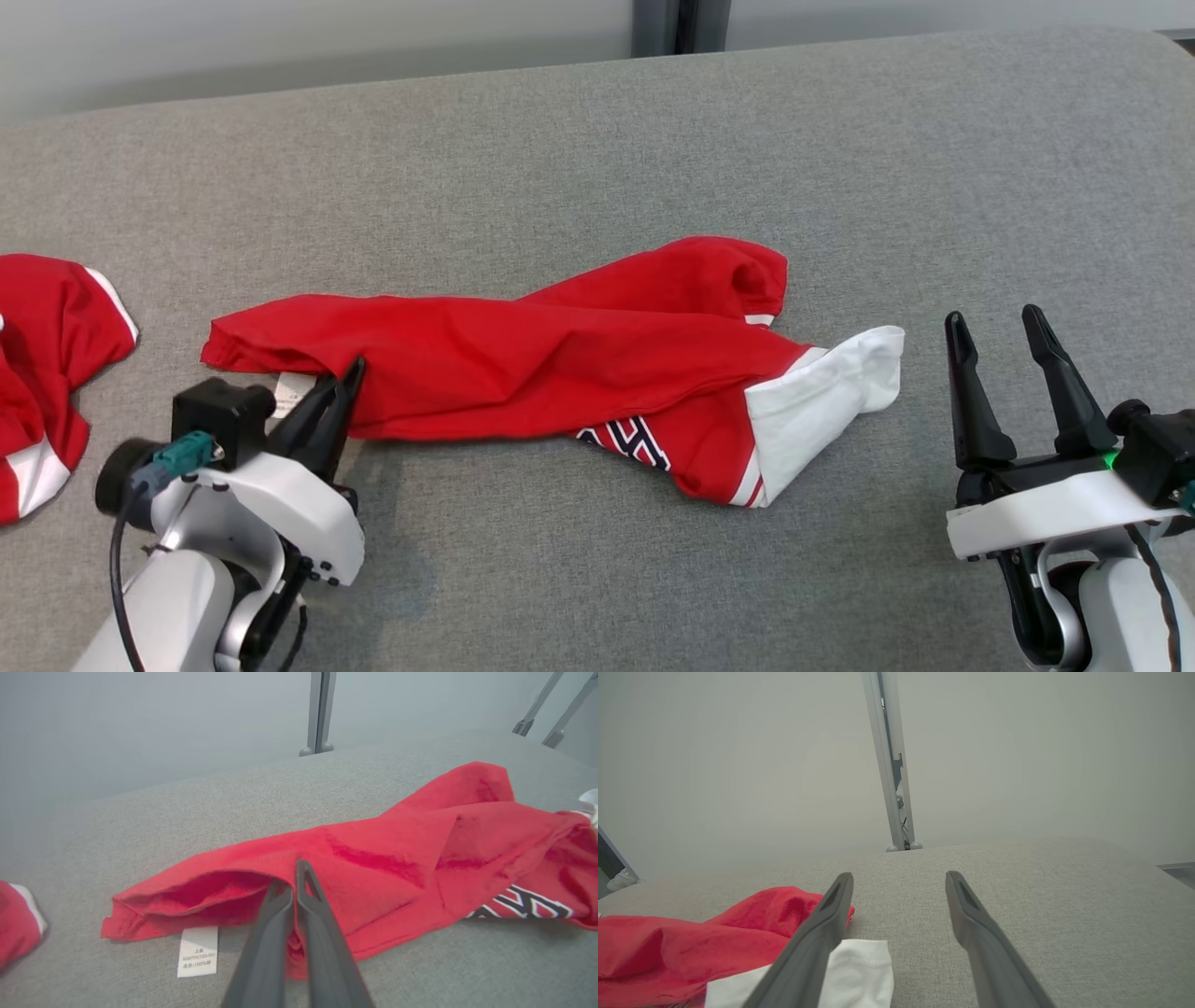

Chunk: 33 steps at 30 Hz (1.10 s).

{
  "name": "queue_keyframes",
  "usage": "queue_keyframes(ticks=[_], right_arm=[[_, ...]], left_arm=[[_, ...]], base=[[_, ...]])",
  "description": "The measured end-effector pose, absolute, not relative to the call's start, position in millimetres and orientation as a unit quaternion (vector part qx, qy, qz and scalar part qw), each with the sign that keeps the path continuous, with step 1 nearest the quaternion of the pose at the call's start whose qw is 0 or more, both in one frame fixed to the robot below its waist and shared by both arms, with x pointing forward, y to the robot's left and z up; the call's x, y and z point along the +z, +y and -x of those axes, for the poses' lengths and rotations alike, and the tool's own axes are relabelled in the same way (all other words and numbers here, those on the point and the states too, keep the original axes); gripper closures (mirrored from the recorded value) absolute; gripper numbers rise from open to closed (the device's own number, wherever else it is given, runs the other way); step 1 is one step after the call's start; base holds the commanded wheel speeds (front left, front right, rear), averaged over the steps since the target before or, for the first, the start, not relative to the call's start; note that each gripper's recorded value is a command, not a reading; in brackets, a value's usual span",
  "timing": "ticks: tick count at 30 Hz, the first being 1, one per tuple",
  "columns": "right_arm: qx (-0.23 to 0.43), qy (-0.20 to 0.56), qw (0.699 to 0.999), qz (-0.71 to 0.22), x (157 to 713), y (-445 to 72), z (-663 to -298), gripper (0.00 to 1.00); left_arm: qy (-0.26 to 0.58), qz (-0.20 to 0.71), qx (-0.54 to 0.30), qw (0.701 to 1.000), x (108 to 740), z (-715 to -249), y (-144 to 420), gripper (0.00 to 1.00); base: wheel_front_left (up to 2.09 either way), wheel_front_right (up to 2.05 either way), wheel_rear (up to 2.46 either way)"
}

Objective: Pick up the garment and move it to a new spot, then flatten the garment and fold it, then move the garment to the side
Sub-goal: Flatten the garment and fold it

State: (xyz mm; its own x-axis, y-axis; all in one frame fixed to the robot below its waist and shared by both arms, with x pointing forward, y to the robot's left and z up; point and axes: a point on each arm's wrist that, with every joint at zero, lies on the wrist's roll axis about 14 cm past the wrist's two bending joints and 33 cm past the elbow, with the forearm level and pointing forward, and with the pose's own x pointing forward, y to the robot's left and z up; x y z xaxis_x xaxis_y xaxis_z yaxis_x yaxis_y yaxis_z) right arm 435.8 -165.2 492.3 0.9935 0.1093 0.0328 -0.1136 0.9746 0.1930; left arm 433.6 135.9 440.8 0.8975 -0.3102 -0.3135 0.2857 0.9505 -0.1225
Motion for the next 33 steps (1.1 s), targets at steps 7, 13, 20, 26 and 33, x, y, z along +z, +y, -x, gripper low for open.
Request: queue_keyframes(ticks=[7,13,20,26,33], right_arm=[[0.051,-0.017,0.993,-0.108,496,-168,-432,0.0],[0.042,-0.017,0.993,-0.109,494,-173,-432,0.0],[0.043,-0.011,0.993,-0.108,488,-173,-439,0.0],[0.039,0.0,0.994,-0.107,479,-175,-440,0.0],[0.038,-0.004,0.993,-0.108,482,-175,-438,0.0]], left_arm=[[0.167,0.021,-0.153,0.974,452,-443,138,1.0],[0.165,0.034,-0.142,0.975,448,-450,140,1.0],[0.198,0.05,-0.139,0.969,416,-472,136,1.0],[0.215,0.063,-0.138,0.965,393,-481,130,0.07],[0.191,0.059,-0.119,0.972,394,-480,137,0.0]], base=[[0.0,0.0,0.0],[0.0,0.0,0.0],[0.0,0.0,0.0],[0.0,0.0,0.0],[0.0,0.0,0.0]])
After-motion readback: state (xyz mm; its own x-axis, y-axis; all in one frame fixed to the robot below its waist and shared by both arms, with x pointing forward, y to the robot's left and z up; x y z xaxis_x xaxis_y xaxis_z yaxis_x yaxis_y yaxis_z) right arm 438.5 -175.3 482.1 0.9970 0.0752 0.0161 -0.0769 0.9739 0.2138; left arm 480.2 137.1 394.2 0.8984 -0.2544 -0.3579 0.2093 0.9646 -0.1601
